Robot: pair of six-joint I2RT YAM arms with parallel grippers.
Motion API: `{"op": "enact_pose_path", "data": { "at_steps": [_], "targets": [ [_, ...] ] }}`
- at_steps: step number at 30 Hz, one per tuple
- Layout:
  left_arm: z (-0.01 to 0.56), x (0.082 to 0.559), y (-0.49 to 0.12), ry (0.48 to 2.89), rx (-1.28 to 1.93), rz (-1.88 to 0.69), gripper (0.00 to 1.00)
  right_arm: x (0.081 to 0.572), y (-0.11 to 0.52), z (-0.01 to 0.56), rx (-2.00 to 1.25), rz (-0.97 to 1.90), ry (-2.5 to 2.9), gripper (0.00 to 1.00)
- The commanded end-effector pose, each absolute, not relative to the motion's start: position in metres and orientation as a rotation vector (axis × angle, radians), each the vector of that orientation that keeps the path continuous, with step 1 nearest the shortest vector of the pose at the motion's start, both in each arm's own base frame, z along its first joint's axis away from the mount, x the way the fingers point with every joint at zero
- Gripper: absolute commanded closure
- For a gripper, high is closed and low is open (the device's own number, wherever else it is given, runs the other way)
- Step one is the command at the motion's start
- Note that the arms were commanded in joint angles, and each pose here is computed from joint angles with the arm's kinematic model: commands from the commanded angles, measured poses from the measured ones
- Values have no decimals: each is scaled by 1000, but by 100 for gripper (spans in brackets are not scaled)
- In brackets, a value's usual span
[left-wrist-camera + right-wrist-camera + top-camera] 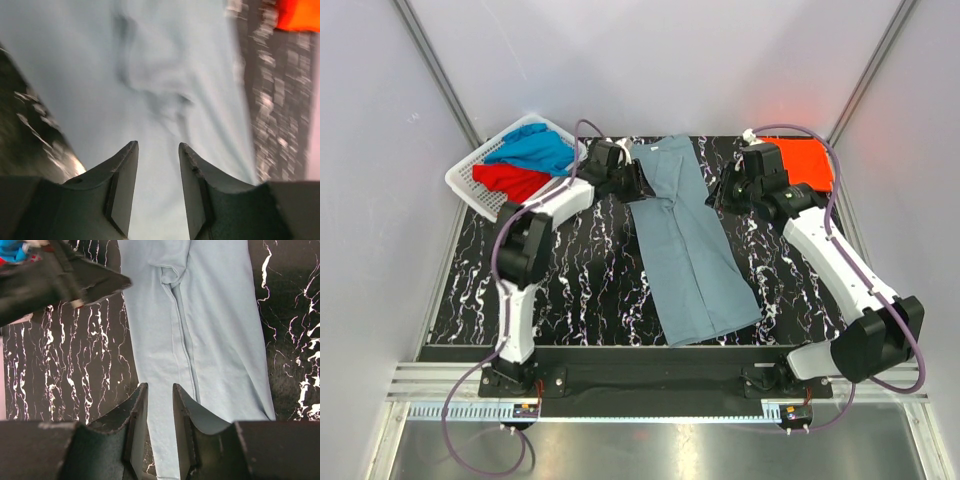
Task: Fold and stack the t-shirts
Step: Fold the tshirt
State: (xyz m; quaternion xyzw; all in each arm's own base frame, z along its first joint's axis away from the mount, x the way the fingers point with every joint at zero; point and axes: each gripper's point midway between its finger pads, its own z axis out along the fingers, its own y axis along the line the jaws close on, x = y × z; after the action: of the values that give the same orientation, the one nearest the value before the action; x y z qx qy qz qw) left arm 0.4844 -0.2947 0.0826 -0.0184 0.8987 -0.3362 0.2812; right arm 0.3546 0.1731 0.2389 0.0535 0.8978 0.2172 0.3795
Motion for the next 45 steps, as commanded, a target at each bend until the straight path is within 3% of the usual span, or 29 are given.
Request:
{"op": "enact_pose_path", "data": {
  "at_steps": [1, 3, 7, 15, 19, 25, 30, 38, 45],
  "targets": [
    [174, 456, -322, 2230, 118, -1042, 57, 352, 171, 263, 117, 578, 2245, 66],
    [191, 429, -336, 2214, 167, -1045, 56, 345, 170, 269, 112, 598, 2226, 66],
    [161, 364, -352, 2337, 221, -998, 58, 338, 166, 283, 123, 606, 2205, 66],
    [101, 239, -366, 2546, 382, -961, 83, 317, 149, 303, 125, 576, 2169, 69],
    [83, 189, -366, 2633, 414, -1011, 86, 312, 148, 300, 132, 582, 2180, 69],
    [47, 159, -338, 2741, 362, -872, 84, 304, 152, 302, 127, 628, 2180, 69],
    [9, 152, -293, 2843, 269, -603, 83, 301, 149, 298, 128, 618, 2191, 69],
    [7, 151, -241, 2841, 181, -352, 83, 298, 147, 260, 139, 579, 2282, 69],
    [94, 167, -323, 2546, 230, -927, 83, 297, 148, 251, 140, 579, 2293, 70]
  ]
}}
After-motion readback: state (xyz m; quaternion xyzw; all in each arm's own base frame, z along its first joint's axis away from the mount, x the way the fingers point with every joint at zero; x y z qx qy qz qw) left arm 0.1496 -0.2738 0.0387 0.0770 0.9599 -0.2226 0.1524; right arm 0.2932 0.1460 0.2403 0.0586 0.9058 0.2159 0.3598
